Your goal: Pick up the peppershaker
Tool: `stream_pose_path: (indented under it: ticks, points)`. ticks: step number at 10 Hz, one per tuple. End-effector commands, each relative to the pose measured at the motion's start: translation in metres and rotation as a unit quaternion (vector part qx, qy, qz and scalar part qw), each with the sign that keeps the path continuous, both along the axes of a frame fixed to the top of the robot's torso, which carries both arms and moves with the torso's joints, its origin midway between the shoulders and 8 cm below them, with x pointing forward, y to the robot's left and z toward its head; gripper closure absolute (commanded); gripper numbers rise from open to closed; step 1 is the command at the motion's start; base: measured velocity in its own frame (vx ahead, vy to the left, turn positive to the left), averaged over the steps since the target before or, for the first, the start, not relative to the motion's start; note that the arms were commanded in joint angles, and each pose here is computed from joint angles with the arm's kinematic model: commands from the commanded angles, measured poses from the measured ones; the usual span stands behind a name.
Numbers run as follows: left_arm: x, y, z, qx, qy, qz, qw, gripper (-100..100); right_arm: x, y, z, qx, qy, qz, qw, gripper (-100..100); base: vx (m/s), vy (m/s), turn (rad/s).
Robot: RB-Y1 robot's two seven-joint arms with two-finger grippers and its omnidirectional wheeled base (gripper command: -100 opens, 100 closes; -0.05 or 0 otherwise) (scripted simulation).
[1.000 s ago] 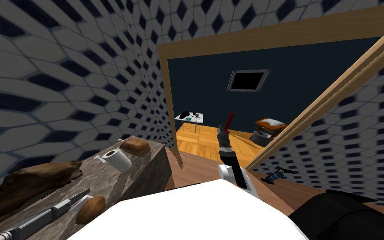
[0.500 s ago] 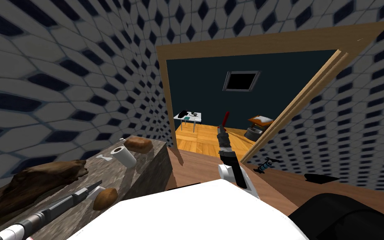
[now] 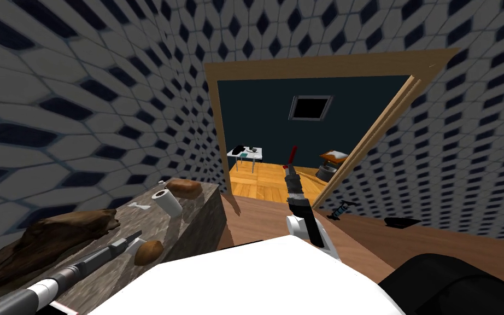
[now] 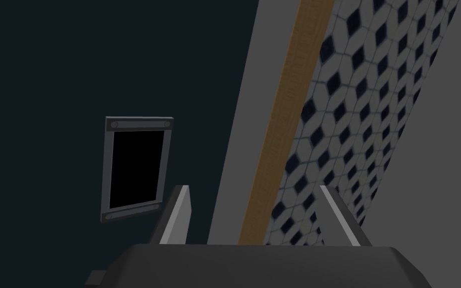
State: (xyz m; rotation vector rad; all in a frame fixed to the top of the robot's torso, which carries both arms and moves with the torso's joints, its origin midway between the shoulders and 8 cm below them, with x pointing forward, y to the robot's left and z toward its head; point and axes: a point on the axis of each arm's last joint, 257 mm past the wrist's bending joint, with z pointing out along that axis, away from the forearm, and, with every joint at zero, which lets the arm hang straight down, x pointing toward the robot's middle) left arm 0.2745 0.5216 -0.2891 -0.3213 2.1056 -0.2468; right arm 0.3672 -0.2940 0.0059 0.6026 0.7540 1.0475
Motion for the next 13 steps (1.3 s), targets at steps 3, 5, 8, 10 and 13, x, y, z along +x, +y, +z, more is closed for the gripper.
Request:
stream_pose_path:
  ticks: [3,5,8,10,13]
  points:
    - [0.013,-0.010,0.001,0.000,-0.001,0.015,0.9999,100,0.000,0.000,0.000,0.000,0.000,0.000,1.0000,0,-0.082,0.042,-0.081]
    - [0.023,-0.023,0.004,-0.007,-0.004,0.019,0.9998,100,0.000,0.000,0.000,0.000,0.000,0.000,1.0000,0,-0.072,0.048,-0.064]
    - [0.031,-0.033,0.006,-0.007,-0.002,0.032,0.9994,100,0.000,0.000,0.000,0.000,0.000,0.000,1.0000,0,-0.080,0.050,-0.085]
    - [0.029,-0.023,0.002,0.004,0.006,0.050,0.9987,100,0.000,0.000,0.000,0.000,0.000,0.000,1.0000,0,-0.079,0.045,-0.062]
    - [0.035,-0.034,0.004,0.001,0.009,0.061,0.9981,100,0.000,0.000,0.000,0.000,0.000,0.000,1.0000,0,-0.087,0.052,-0.082]
